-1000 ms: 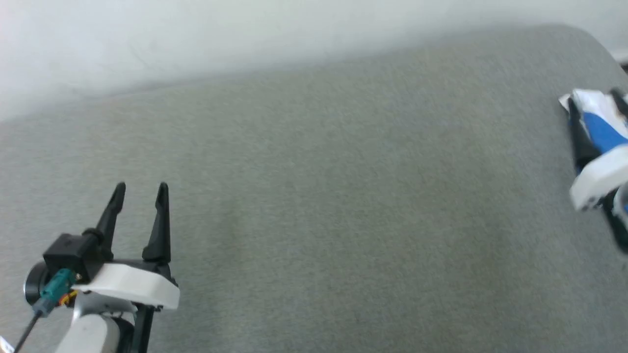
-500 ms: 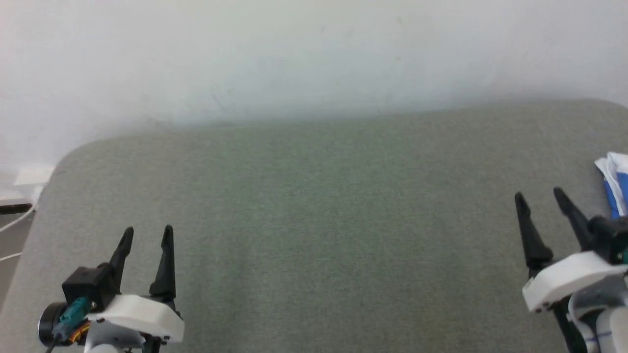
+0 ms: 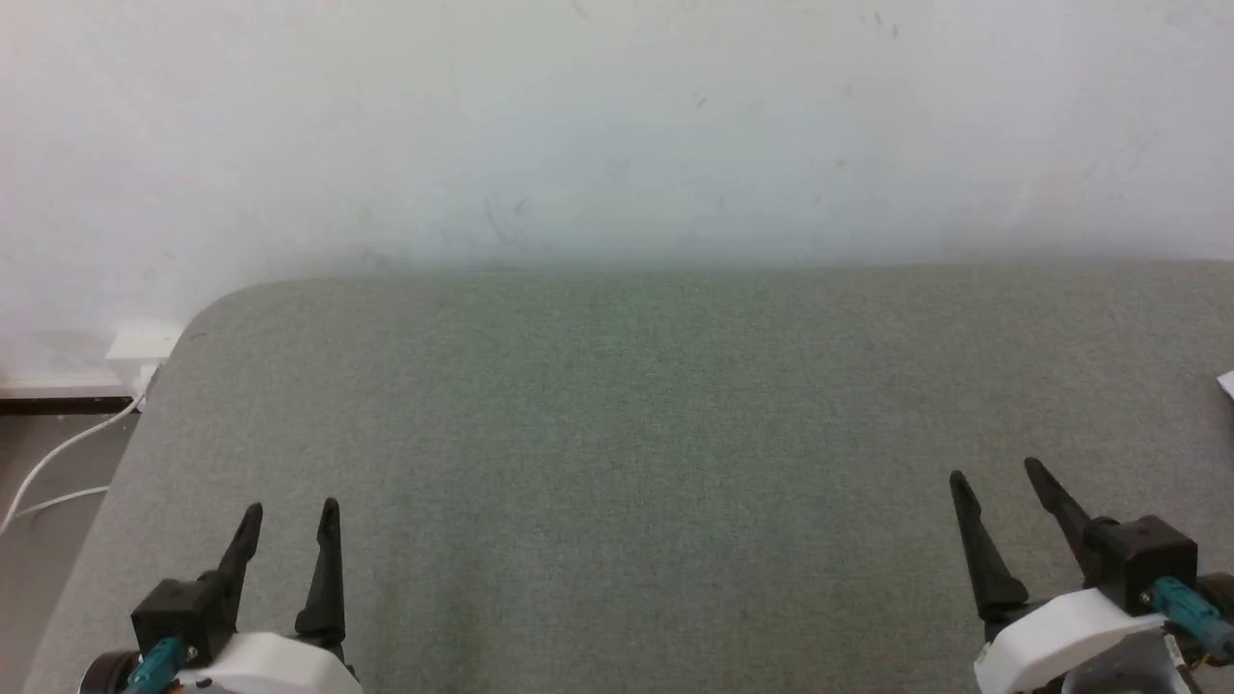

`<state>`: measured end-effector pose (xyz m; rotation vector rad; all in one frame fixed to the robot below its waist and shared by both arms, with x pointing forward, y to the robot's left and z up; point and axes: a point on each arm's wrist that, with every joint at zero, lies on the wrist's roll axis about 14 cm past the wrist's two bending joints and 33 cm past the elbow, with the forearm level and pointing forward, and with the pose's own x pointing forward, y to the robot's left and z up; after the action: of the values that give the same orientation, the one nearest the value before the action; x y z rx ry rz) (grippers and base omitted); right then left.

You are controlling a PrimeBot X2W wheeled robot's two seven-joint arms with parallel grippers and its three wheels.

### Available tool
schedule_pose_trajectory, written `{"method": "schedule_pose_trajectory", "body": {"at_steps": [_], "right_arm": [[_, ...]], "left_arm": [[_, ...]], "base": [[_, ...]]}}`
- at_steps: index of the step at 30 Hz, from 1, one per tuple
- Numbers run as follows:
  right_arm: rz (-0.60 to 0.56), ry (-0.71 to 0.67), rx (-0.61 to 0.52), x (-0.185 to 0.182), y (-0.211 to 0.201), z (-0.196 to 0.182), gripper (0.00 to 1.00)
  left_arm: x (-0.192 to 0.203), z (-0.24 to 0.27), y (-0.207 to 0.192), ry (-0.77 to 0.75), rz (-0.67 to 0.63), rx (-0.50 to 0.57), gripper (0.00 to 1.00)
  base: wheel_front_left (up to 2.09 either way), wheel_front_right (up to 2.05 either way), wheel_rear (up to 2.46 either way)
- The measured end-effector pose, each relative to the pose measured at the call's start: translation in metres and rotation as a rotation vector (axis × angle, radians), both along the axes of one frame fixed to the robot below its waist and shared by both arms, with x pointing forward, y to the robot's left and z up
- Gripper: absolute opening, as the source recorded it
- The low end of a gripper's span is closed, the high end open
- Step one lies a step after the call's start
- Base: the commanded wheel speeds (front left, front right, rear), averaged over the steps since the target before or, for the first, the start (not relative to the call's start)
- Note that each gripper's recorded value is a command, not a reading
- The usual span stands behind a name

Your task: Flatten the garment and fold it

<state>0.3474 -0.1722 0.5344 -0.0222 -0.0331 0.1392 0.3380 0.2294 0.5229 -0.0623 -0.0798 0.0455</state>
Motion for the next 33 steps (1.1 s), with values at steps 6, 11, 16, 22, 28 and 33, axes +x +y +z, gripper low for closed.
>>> {"method": "schedule_pose_trajectory", "body": {"at_steps": [6,11,16,22,28,33], "right_arm": [[0.017,0.007,0.01,-0.001,0.01,-0.003,1.0],[0.024,0.013,0.01,0.001,0.012,-0.005,0.0],[0.024,0.013,0.011,0.001,0.012,-0.005,0.0],[0.024,0.014,0.011,0.001,0.012,-0.005,0.0],[0.022,0.017,0.011,0.001,0.012,-0.006,0.0],[0.02,0.02,0.011,0.001,0.011,-0.007,0.0]], "left_arm": [[-0.01,-0.006,0.005,0.01,0.017,0.002,1.0],[-0.01,-0.008,0.005,0.018,0.019,-0.002,0.0],[-0.01,-0.008,0.005,0.019,0.019,-0.001,0.0],[-0.01,-0.009,0.005,0.02,0.019,-0.001,0.0],[-0.009,-0.01,0.004,0.029,0.018,-0.003,0.0],[-0.008,-0.011,0.0,0.032,0.009,0.006,0.0]], "base": [[0.0,0.0,0.0],[0.0,0.0,0.0],[0.0,0.0,0.0],[0.0,0.0,0.0],[0.0,0.0,0.0],[0.0,0.0,0.0]]}}
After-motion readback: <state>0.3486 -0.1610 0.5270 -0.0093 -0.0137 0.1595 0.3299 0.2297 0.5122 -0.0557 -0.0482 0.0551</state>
